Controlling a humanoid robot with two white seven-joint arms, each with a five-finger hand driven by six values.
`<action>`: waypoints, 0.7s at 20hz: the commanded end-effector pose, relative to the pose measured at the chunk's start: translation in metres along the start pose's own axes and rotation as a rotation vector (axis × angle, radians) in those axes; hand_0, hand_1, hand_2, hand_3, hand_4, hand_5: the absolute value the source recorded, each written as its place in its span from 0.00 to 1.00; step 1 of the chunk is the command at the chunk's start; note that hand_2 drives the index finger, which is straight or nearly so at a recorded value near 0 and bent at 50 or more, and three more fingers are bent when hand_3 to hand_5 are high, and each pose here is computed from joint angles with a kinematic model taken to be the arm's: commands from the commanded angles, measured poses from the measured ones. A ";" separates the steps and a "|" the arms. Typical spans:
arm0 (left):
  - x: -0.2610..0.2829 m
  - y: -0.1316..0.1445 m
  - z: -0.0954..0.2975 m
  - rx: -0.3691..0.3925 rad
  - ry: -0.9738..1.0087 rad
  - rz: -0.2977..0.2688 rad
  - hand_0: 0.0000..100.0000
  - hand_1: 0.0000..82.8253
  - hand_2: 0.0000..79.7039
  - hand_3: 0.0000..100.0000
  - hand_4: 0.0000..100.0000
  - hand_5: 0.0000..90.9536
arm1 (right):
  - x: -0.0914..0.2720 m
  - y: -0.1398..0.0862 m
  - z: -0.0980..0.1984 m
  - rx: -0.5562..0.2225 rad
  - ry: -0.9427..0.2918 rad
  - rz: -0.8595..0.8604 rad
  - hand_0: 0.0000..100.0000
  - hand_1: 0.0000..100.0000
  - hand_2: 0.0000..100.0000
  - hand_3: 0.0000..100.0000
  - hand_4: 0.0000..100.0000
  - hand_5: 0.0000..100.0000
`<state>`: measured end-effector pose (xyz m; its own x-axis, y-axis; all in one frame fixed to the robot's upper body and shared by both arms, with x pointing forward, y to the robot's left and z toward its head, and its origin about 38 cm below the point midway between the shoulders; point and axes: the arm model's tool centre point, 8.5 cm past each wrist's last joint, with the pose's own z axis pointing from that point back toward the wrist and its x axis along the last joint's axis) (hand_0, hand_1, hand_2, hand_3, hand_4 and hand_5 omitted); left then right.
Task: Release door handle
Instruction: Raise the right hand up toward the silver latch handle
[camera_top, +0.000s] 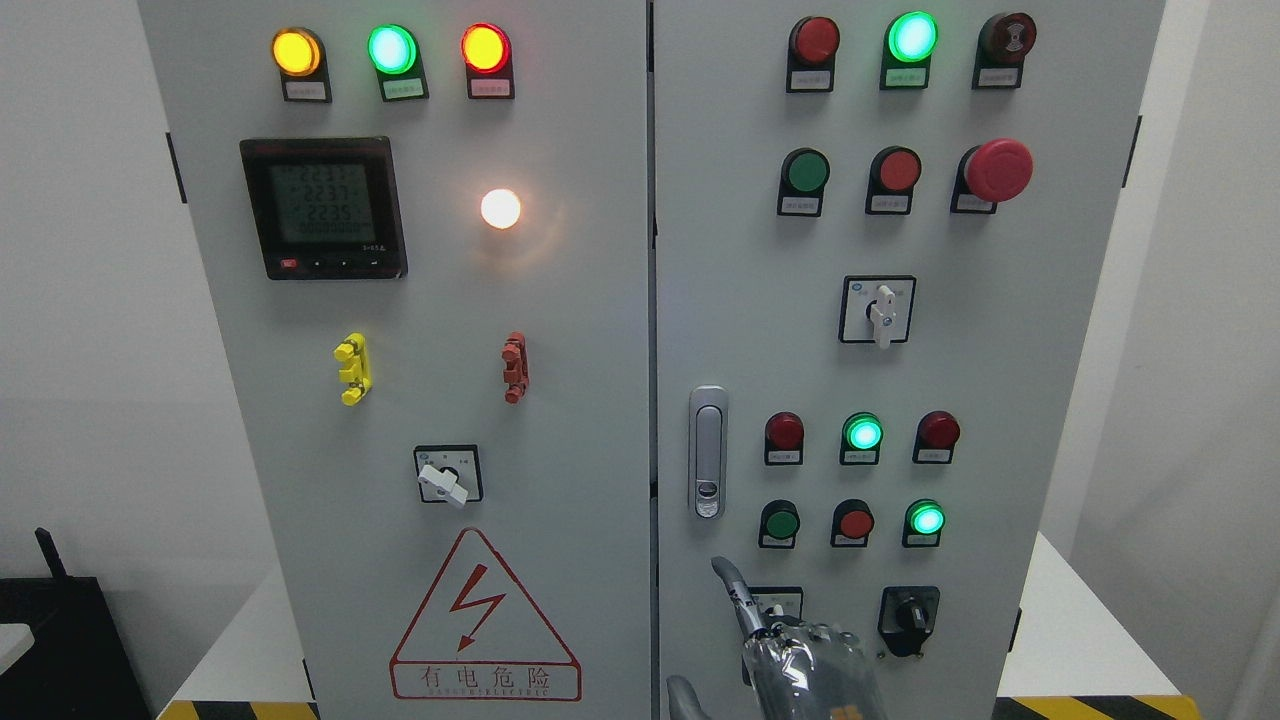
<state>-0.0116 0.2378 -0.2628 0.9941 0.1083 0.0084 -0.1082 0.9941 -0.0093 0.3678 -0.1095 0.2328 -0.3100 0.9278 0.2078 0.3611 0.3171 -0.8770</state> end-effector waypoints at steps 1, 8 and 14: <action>0.017 -0.002 0.000 -0.002 -0.026 0.014 0.12 0.47 0.00 0.00 0.00 0.00 | 0.008 0.002 -0.011 0.015 0.010 0.020 0.34 0.19 0.00 0.91 0.91 1.00; 0.017 -0.002 0.000 -0.002 -0.026 0.014 0.12 0.47 0.00 0.00 0.00 0.00 | 0.008 -0.002 -0.025 -0.002 0.036 0.034 0.35 0.18 0.00 0.87 0.88 1.00; 0.017 -0.002 0.000 -0.002 -0.026 0.014 0.12 0.47 0.00 0.00 0.00 0.00 | 0.010 0.002 -0.029 0.030 0.051 0.041 0.35 0.17 0.00 0.87 0.87 1.00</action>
<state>-0.0116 0.2377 -0.2628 0.9941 0.1083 0.0083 -0.1082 0.9941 -0.0094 0.3853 -0.1036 0.2465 -0.2406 0.9484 0.2068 0.3616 0.2852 -0.8876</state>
